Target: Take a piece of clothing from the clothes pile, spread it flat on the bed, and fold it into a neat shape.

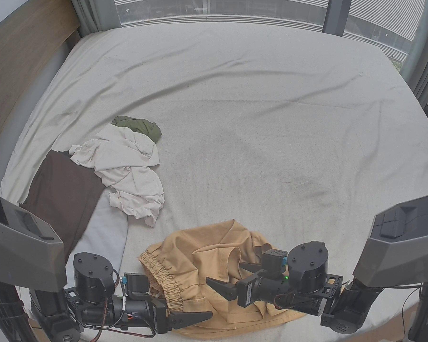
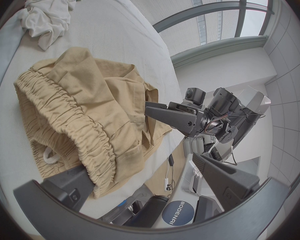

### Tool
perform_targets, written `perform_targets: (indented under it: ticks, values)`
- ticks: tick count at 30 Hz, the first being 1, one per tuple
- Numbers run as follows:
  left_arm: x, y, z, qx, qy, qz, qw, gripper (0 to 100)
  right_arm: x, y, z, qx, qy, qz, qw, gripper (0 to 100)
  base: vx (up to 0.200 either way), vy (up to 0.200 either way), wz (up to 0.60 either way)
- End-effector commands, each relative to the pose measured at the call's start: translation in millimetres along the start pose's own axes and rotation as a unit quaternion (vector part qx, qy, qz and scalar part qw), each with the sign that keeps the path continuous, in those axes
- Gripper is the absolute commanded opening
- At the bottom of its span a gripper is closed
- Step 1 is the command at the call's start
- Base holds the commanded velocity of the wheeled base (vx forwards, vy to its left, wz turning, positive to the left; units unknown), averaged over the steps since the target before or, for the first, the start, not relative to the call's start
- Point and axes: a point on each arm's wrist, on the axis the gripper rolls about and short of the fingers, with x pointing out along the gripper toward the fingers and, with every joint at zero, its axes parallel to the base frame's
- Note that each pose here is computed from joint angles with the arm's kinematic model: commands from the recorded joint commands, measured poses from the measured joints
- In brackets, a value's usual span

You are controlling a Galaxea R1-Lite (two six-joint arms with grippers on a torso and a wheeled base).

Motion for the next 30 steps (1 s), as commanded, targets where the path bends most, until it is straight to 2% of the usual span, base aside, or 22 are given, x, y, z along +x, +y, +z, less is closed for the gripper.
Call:
perform_targets:
  ticks: [1,9,10,20,30]
  values:
    - [4.1,2.1,0.4,0.000,0.001,0.001,1.0000,100,0.4,0.1,-0.2,0.000,0.000,0.000,1.0000,100,0.000,0.000,0.00]
    - [11.0,6.6,1.4,-0.002,0.002,0.005,1.0000,100,0.6,-2.7,1.6,0.002,-0.006,-0.009,0.9999,100,0.000,0.000,0.00]
    - [11.4,6.6,2.7,0.000,-0.001,0.005,1.0000,0,0.4,-2.8,2.5,0.002,-0.008,-0.009,0.9999,100,0.000,0.000,0.00]
    - [12.7,7.9,6.3,0.001,-0.009,0.005,0.9999,0,-0.5,-5.5,4.6,0.004,-0.014,-0.011,0.9998,100,0.000,0.000,0.00]
    - [4.1,17.9,10.9,-0.013,-0.029,0.030,0.9990,0,-1.2,-5.6,3.1,0.002,-0.012,-0.012,0.9998,100,0.000,0.000,0.00]
